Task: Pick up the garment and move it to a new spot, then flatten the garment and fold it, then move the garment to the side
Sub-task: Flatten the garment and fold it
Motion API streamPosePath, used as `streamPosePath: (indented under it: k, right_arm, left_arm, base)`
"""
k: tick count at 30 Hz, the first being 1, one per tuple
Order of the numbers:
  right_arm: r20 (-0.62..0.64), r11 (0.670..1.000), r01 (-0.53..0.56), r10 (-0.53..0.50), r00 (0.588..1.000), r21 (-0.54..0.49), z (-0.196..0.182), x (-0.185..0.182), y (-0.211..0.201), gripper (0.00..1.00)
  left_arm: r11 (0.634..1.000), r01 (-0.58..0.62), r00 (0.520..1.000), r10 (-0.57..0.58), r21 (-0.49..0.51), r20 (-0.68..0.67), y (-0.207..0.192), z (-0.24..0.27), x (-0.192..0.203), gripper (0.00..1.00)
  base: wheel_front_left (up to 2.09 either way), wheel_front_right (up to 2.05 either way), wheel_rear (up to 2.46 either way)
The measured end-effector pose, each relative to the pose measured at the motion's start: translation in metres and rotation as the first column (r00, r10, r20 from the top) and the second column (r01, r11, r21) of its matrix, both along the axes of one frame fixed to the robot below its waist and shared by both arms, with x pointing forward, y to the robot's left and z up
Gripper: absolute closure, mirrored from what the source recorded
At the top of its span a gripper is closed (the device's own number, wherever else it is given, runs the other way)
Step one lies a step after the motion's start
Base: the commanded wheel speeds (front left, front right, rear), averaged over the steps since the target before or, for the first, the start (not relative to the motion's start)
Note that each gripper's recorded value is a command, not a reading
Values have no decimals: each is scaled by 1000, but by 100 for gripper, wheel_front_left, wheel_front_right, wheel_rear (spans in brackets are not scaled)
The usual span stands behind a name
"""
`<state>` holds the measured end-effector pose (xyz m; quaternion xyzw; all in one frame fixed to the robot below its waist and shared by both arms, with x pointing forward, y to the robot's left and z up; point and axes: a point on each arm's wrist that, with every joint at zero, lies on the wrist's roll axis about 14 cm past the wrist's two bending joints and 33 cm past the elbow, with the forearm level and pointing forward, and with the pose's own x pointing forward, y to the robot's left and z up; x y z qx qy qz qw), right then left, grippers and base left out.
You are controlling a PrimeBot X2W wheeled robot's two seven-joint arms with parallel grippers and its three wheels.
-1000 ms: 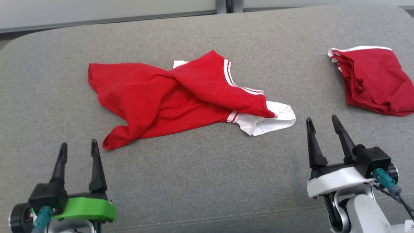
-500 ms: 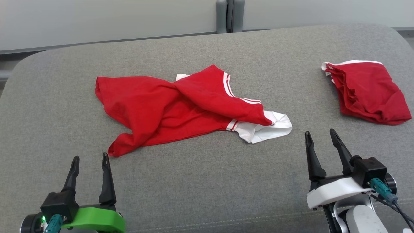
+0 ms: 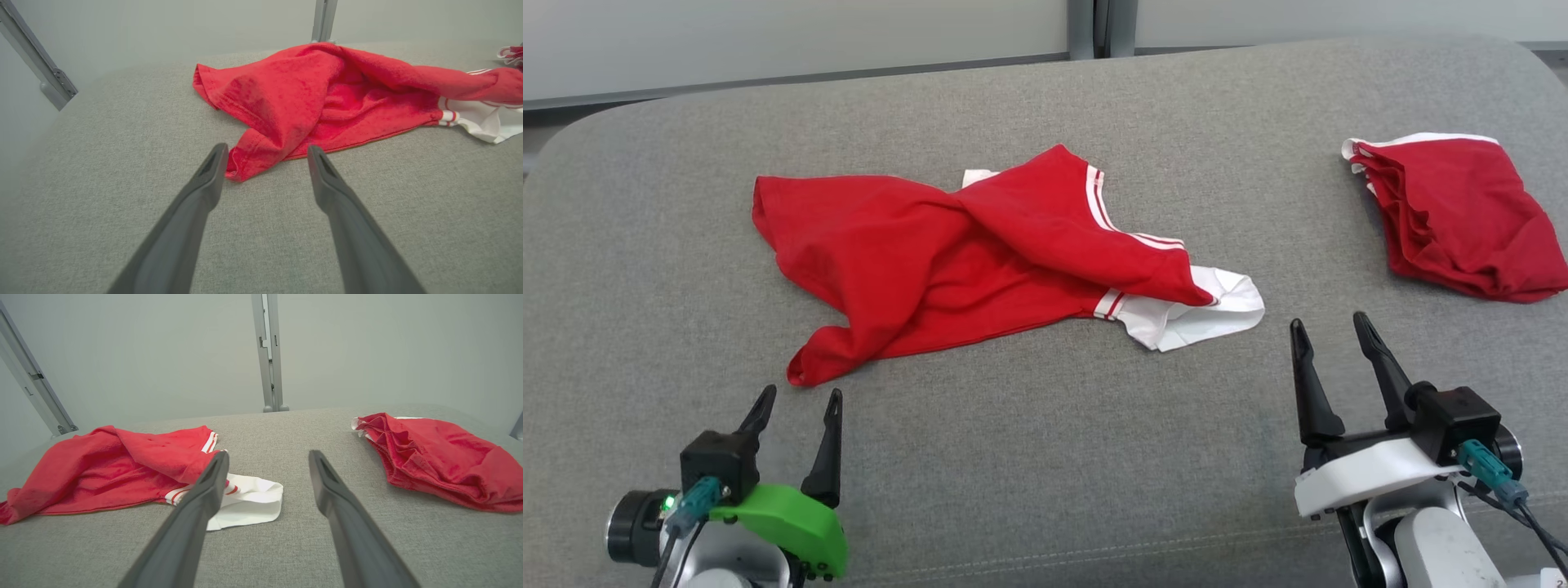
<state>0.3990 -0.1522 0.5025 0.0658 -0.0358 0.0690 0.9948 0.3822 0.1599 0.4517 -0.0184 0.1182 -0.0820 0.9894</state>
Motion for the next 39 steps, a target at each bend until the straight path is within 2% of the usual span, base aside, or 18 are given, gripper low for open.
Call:
streamPosePath:
  k: [11,24,25,26,27,28,34,39]
  right_arm:
    - [-31,1000,18,-18,999,-1,-11,5,-6,0]
    - [-49,999,43,-42,998,1,-18,7,-15,0]
    - [-50,999,43,-43,998,1,-19,7,-15,0]
    - [-51,999,45,-44,998,0,-19,7,-16,0]
    - [-52,999,45,-45,998,1,-19,7,-16,0]
    - [-53,999,46,-46,998,1,-20,7,-16,0]
    - [-53,999,50,-49,997,4,-20,9,-17,0]
    - [-46,998,55,-54,997,7,-19,12,-18,0]
  left_arm:
    - [987,150,965,-134,58,-226,-4,-56,23,0]
    - [981,164,932,-120,103,-343,12,-82,45,0]
    - [981,164,929,-119,101,-349,13,-84,45,3]
    - [981,167,928,-122,101,-353,12,-84,46,55]
    - [981,169,927,-125,99,-353,11,-84,46,89]
    - [980,175,925,-131,96,-356,10,-85,46,100]
    - [973,213,927,-174,85,-333,-1,-76,48,100]
    - [953,299,909,-272,40,-317,-28,-60,36,100]
  base:
    - [0,0,0]
    - [0,0,0]
    - [0,0,0]
    - [0,0,0]
    - [0,0,0]
    - [0,0,0]
    - [0,0,0]
    - [0,0,0]
